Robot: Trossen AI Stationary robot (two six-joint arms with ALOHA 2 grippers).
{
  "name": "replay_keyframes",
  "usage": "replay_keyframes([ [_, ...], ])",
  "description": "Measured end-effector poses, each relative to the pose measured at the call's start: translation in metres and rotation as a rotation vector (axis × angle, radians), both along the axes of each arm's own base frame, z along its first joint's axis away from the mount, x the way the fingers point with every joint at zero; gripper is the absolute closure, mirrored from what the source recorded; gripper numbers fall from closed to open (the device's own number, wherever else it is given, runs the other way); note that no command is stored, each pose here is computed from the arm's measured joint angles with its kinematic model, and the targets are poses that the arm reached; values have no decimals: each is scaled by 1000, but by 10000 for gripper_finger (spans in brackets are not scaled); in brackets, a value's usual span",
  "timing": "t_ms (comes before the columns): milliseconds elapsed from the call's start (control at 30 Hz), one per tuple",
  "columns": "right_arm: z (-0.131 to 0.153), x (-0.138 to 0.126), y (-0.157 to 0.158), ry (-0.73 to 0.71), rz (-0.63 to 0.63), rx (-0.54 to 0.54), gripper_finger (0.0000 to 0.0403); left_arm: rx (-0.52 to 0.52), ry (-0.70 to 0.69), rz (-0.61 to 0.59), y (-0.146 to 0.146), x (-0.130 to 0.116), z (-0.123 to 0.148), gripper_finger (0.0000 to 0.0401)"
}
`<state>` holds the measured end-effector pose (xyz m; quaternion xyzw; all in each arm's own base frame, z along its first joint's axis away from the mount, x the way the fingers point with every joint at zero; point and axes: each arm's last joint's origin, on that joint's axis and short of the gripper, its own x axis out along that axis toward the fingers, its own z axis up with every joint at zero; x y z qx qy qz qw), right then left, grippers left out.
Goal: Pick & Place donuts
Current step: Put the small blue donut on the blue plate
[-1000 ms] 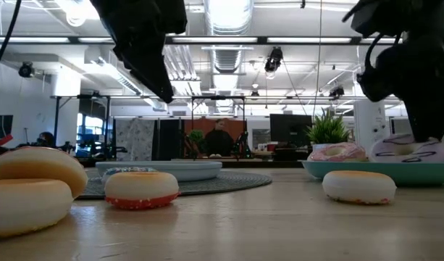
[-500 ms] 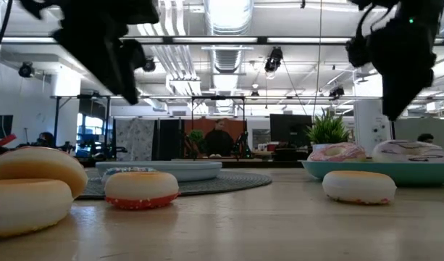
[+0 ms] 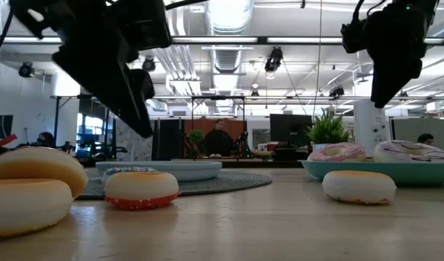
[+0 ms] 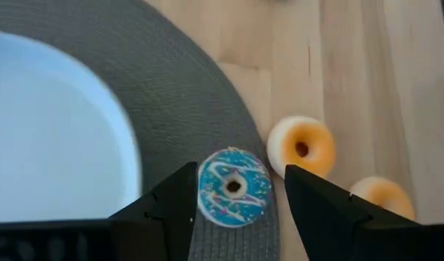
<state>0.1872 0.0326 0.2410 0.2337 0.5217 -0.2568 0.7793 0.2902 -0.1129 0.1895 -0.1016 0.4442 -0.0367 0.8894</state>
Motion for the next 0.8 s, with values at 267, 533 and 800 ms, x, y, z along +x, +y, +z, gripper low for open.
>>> replay_keyframes([
  [267, -3, -2, 0, 17, 11, -7, 218, 166, 17, -186, -6, 16, -10, 225],
  [533, -3, -2, -1, 16, 8, -17, 218, 229, 85, -278, -5, 17, -22, 225],
  [800, -3, -1, -1, 10, -19, -16, 218, 188, 88, -273, 3, 20, -20, 263],
])
